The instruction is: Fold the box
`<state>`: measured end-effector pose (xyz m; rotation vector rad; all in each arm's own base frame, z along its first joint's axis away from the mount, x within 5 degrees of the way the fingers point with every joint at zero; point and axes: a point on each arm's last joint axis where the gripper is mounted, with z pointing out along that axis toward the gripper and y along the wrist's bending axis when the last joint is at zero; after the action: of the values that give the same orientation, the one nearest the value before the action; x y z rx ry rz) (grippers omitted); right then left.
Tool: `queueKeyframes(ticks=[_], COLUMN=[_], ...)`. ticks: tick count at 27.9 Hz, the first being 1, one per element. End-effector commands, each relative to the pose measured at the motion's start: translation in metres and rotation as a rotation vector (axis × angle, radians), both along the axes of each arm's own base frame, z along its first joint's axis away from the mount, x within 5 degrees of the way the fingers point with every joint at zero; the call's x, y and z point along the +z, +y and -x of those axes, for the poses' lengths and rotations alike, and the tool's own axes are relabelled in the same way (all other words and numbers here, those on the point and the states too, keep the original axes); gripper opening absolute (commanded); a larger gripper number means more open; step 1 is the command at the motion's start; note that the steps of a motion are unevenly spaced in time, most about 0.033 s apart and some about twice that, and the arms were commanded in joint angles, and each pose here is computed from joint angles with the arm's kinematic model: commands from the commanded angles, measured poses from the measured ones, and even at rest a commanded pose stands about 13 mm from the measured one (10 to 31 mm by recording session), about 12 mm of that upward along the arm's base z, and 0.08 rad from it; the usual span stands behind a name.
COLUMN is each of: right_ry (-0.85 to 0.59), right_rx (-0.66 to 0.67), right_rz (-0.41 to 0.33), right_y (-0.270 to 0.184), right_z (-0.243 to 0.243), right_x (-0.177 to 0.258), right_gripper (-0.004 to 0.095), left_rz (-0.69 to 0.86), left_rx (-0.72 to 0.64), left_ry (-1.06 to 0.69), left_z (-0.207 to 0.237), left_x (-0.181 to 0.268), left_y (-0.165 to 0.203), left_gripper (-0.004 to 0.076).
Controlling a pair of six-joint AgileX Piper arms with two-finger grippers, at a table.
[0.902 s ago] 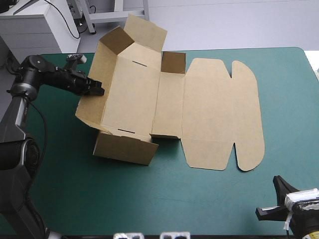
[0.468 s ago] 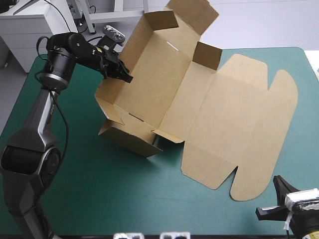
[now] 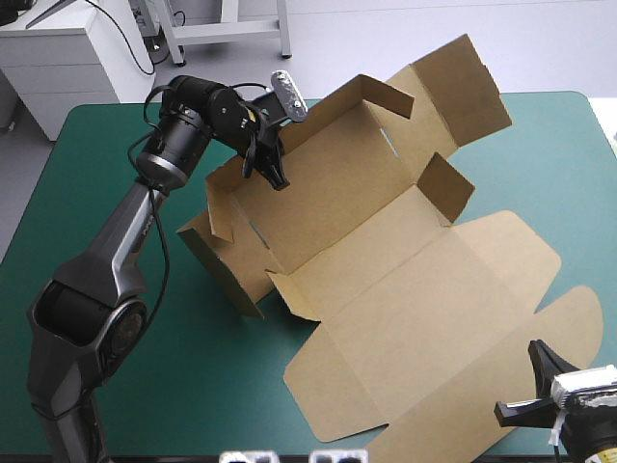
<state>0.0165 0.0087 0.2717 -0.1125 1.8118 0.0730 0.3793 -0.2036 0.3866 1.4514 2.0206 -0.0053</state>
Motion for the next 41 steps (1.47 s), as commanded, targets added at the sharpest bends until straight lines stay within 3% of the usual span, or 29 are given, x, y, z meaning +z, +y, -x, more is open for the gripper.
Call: queueKeyframes(ticks=[1,12,22,26,32,41], right_ry=[-0.123,-0.123,-0.123,-0.123,-0.123,-0.124], right_rx=[0.001,0.001,0.001,0.001,0.001,0.001], right_rz=[-0.012,-0.012,-0.012,-0.012,-0.012,-0.012], right_y=[0.0,0.0,0.0,0.0,0.0,0.0], right_z=[0.005,0.005,0.005,0.005,0.005,0.005], right_x=[0.015,0.015,0.015,0.015,0.015,0.015], right_gripper=[-0.002,-0.002,-0.002,-0.002,-0.002,-0.002], left_rz=[0.011,-0.106,-0.08,-0.177,-0.305,-0.328], left_rx=[-0.07,-0.199,-0.23,-0.294,-0.316,-0.211], left_ry=[-0.211,-0.417,-0.478,-0.498,-0.736,-0.711], left_z=[0.02,0.042,0.072,0.087,0.108,0.113], left_x=[0.04,0.053,0.084,0.064,0.037,-0.012], left_y=[-0.011,-0.047,-0.034,-0.039,-0.047,-0.035], left_gripper=[-0.0009,-0.0009,-0.0009,-0.0009,-0.0009,-0.0009])
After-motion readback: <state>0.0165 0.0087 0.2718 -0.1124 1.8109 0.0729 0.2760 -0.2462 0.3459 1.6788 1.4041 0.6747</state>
